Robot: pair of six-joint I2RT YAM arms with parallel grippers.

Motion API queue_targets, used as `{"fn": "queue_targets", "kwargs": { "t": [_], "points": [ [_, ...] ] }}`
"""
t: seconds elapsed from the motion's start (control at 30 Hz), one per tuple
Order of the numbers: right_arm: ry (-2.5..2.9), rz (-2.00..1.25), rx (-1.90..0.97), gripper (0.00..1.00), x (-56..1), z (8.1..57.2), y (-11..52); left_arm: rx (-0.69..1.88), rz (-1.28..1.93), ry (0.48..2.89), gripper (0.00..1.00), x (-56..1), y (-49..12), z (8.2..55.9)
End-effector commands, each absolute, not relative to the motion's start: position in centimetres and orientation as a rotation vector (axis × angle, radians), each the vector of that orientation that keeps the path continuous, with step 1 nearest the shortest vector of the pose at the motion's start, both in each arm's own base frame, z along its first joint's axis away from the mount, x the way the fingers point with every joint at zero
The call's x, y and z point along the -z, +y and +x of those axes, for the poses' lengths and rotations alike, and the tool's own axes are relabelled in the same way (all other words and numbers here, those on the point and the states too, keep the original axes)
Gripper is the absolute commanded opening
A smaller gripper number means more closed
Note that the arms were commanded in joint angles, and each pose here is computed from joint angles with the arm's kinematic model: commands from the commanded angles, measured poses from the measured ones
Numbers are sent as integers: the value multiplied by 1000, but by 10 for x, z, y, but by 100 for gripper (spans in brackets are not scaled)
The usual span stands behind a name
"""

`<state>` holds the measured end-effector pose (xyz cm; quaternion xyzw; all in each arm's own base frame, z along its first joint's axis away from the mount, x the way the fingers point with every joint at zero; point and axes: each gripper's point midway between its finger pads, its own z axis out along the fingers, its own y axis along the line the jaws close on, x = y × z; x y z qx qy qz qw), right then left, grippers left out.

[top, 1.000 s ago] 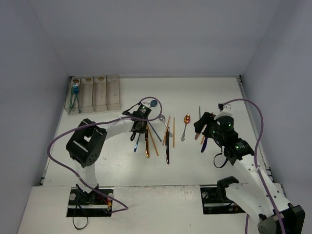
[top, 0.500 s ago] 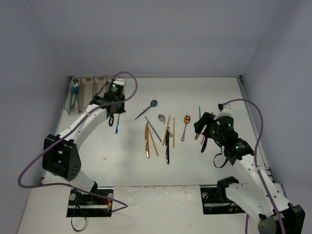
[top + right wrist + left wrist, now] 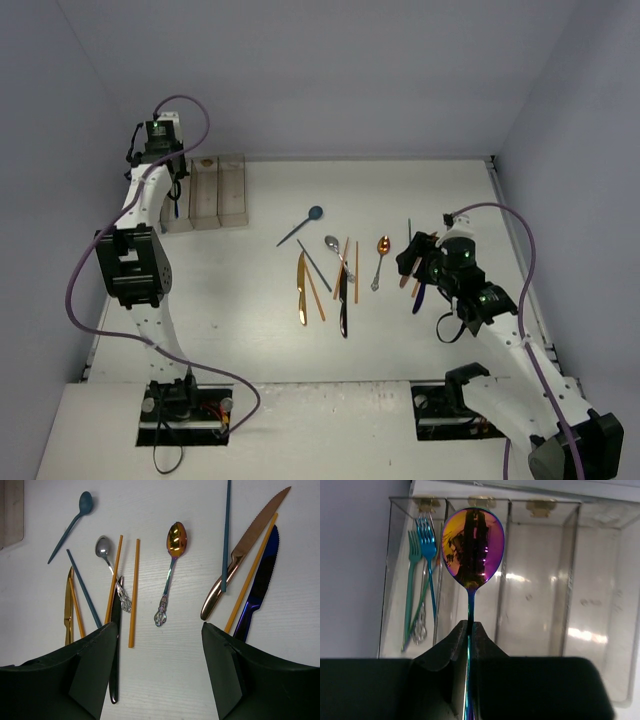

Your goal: Sort the eating utensils into containers

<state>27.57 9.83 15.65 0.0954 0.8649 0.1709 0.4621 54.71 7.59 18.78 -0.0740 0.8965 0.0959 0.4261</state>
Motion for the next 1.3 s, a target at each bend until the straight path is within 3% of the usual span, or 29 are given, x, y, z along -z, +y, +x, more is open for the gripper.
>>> {"fn": "queue_targets", "kwargs": {
  "t": [0.0,0.4,0.53,0.77,0.9,1.27],
  "points": [
    [2090,220,-444,66,-169,286,103,-272,-146,2111,0,-220,104,586],
    [2129,252,-441,66,-157,287,103,-269,-106,2107,1,-174,117,628],
    [2132,250,-433,66,-156,289,103,-240,-107,2141,21,-161,112,623],
    [2121,241,-432,66,-160,289,103,-189,-91,2105,43,-188,98,606],
    [2109,246,-424,66,-161,287,100,-86,96,2061,48,-217,46,594],
    [2077,241,-471,66,-166,275,102,195,620,2074,55,-184,-168,523]
  ]
}}
